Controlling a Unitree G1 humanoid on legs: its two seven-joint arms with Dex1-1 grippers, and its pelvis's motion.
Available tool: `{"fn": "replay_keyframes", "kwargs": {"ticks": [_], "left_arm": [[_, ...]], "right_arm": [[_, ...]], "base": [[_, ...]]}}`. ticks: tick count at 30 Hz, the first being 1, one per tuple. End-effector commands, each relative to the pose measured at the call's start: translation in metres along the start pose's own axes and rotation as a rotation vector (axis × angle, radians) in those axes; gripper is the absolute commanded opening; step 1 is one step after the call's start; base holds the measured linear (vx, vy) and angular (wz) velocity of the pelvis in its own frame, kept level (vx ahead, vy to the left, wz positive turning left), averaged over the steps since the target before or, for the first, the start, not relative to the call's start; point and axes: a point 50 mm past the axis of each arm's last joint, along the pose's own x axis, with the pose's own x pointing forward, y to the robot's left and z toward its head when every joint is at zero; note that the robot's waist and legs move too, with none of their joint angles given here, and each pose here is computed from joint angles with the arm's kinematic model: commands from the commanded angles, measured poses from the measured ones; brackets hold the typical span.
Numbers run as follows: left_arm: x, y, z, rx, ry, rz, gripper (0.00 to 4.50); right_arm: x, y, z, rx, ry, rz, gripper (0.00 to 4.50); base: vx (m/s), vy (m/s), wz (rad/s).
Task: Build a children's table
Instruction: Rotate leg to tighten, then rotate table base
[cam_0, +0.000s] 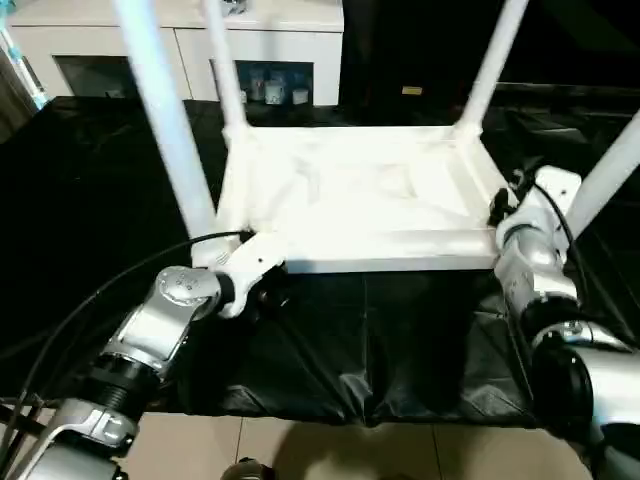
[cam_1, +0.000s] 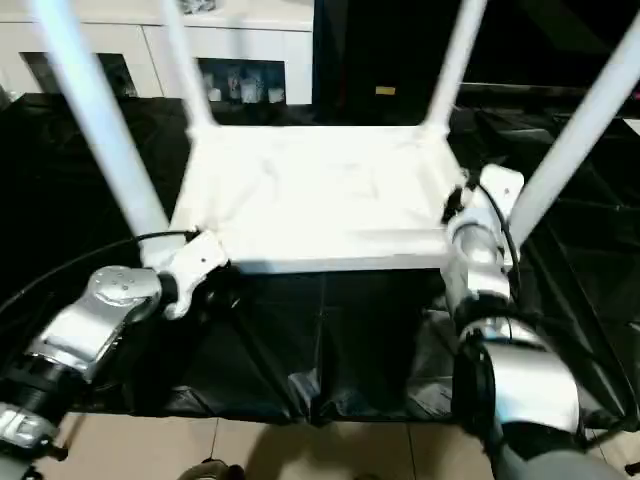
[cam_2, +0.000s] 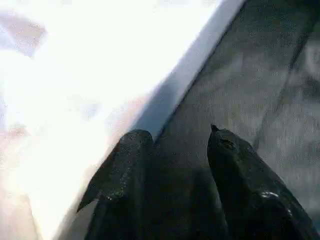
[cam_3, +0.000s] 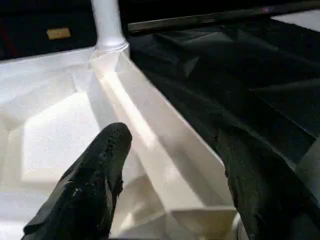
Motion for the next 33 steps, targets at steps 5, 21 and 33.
{"fn": "replay_keyframes", "kwargs": {"ticks": [5, 21, 33], "left_arm": [[-0.017, 0.012, 0.028, -0.002, -0.289, 0.131, 2.26], [-0.107, 0.017, -0.010, -0.173, -0.386, 0.071, 3.48], [-0.144, 0.052, -0.033, -0.209, -0.324, 0.296, 4.30]], "right_arm": [[-0.010, 0.026, -0.002, -0.083, -0.083, 0.201, 3.14], [-0.054, 0.023, -0.022, -0.111, -0.014, 0.723, 3.60], [-0.079, 0.003, -0.029, -0.243, 0.150, 0.880, 4.46]], "base": [[0.000, 0.000, 0.00], [0.000, 0.000, 0.00], [0.000, 0.000, 0.00]]}}
